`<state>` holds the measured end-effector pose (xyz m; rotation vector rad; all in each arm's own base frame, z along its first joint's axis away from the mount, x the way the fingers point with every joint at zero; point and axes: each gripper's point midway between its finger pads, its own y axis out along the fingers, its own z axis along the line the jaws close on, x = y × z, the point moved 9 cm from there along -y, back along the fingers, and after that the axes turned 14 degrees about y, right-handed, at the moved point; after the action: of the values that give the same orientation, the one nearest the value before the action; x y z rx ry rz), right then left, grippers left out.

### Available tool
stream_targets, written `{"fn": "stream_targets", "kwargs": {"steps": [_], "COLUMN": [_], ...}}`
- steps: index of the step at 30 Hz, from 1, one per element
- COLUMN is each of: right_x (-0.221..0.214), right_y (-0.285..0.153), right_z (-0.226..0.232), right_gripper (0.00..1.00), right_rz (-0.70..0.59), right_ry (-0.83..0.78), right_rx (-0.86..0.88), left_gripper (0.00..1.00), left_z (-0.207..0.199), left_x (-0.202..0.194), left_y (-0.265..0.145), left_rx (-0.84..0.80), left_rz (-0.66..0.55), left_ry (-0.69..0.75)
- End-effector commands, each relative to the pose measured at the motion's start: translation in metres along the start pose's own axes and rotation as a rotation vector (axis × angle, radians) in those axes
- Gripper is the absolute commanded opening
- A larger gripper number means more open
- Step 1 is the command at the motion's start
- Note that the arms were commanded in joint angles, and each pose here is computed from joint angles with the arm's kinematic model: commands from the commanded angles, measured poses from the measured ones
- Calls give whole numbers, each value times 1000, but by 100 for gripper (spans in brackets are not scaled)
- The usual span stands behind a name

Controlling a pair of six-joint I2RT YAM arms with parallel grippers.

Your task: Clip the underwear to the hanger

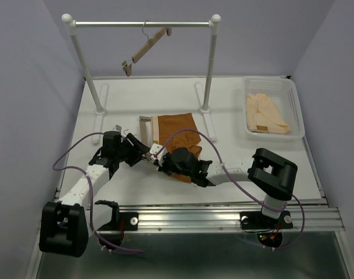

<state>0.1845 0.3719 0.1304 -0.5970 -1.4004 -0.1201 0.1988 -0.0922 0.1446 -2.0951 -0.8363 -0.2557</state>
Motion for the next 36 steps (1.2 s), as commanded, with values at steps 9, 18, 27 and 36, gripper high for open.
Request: {"fn": "stream_targets", "kwargs": {"steps": [9, 18, 27, 36], "right_x": [28, 26, 26, 24], "right_y": [-15, -19, -20, -20], "right_z": [4, 2, 3, 4], "right_gripper": [1, 1, 1, 62], "right_rz": [-105, -102, -98, -54], "right_ry": [3, -3, 3, 80], "right_rx": [1, -19, -11, -34], "left_gripper": [61, 38, 3, 0], "left_z": [-17, -17, -15, -15], "left_x": [44, 50, 49, 40], "left_y": [26, 34, 40, 35], "left_rx": [-25, -11, -13, -97], "left_rz": [-112, -115, -79, -86], "left_ry": [52, 51, 73, 135]}}
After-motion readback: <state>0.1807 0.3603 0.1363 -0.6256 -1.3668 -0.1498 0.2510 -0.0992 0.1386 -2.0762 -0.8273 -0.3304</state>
